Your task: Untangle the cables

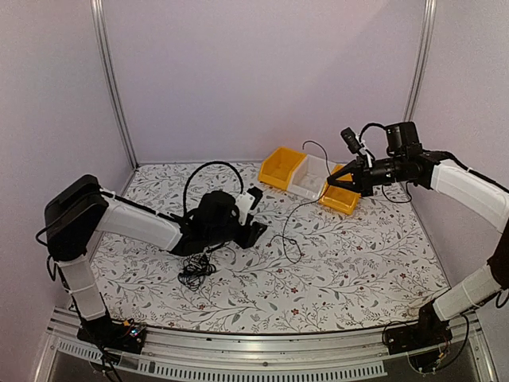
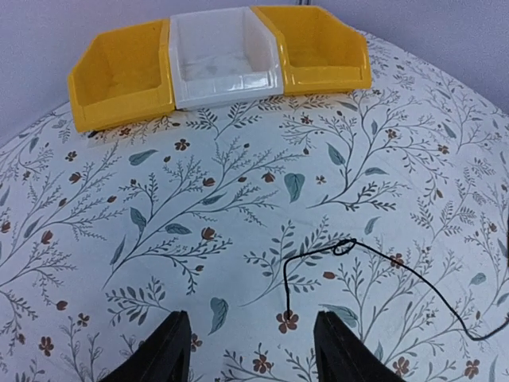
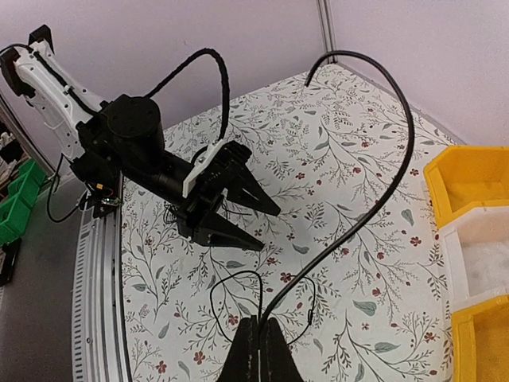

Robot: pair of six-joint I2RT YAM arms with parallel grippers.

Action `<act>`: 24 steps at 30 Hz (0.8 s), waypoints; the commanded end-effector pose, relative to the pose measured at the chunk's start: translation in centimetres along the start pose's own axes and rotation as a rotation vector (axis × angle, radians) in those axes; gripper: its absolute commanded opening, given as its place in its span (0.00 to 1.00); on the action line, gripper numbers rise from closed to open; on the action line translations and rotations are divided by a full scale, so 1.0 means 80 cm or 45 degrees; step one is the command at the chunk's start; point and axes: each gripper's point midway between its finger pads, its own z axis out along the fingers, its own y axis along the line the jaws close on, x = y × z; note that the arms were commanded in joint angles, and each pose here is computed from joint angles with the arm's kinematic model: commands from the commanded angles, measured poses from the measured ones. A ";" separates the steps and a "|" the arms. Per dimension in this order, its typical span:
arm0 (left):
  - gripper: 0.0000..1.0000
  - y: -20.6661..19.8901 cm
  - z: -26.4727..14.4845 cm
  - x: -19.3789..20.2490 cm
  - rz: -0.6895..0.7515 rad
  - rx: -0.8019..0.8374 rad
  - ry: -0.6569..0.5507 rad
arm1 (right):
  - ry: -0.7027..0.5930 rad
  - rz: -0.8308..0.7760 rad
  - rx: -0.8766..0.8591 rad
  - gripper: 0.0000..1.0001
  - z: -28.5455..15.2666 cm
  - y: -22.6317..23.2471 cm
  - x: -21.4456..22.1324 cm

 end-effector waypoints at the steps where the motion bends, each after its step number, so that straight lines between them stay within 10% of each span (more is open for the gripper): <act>1: 0.52 -0.025 0.034 0.024 0.036 0.125 0.073 | 0.052 0.003 0.055 0.00 -0.025 0.004 0.027; 14: 0.48 -0.076 0.104 0.041 0.151 0.374 0.050 | 0.139 0.082 0.303 0.03 -0.077 -0.035 0.112; 24: 0.18 -0.088 0.130 0.059 0.204 0.445 0.084 | 0.173 0.154 0.306 0.05 -0.074 -0.050 0.133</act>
